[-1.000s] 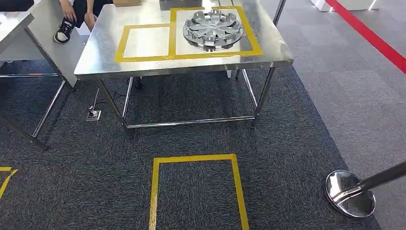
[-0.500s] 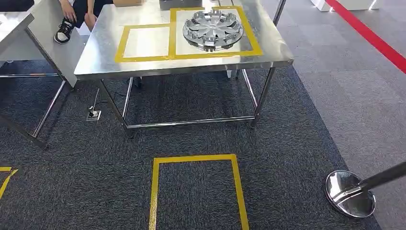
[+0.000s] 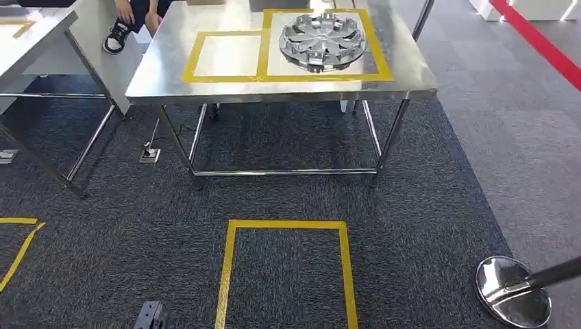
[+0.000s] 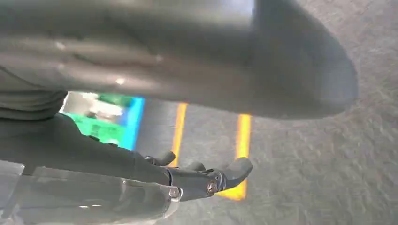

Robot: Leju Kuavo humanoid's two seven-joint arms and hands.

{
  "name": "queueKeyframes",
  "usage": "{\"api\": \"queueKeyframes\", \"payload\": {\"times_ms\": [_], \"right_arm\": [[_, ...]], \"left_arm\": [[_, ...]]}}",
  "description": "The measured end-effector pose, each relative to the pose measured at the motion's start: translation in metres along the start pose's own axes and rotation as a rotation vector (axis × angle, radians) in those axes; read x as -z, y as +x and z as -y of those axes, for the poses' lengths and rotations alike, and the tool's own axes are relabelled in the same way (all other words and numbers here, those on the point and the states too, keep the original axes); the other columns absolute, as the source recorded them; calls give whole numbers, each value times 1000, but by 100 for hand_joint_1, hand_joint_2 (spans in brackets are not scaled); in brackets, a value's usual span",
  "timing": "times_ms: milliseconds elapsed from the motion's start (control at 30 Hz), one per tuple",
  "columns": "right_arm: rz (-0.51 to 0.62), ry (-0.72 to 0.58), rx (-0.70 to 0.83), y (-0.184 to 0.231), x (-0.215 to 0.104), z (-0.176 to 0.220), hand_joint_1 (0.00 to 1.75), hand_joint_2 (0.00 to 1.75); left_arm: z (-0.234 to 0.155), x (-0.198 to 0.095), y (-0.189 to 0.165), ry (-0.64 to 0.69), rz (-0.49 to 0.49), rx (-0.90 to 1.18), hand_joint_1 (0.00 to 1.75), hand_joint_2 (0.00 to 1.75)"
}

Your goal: Take the parts from the cabinet and place them on the table.

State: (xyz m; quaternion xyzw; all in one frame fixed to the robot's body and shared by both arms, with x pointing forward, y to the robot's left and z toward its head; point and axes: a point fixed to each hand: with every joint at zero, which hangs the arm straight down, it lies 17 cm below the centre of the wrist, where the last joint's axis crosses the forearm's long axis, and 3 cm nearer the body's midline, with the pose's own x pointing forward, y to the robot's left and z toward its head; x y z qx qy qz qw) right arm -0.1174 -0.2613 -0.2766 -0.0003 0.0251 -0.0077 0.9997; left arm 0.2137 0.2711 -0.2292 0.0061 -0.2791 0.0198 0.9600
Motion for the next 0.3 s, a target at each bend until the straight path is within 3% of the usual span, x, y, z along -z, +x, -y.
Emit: {"api": "queueKeyframes", "payload": {"times_ms": [67, 167, 300], "right_arm": [[145, -2, -2, 79, 1, 2, 0, 0], [360, 11, -4, 199, -17, -8, 0, 0], [592, 5, -4, 318, -59, -4, 0, 0]], "left_arm": [[3, -17, -75, -4, -144, -1, 0, 0], [4, -66, -197, -9, -379, 7, 0, 0], [-2, -137, -304, -3, -611, 15, 0, 0]]}}
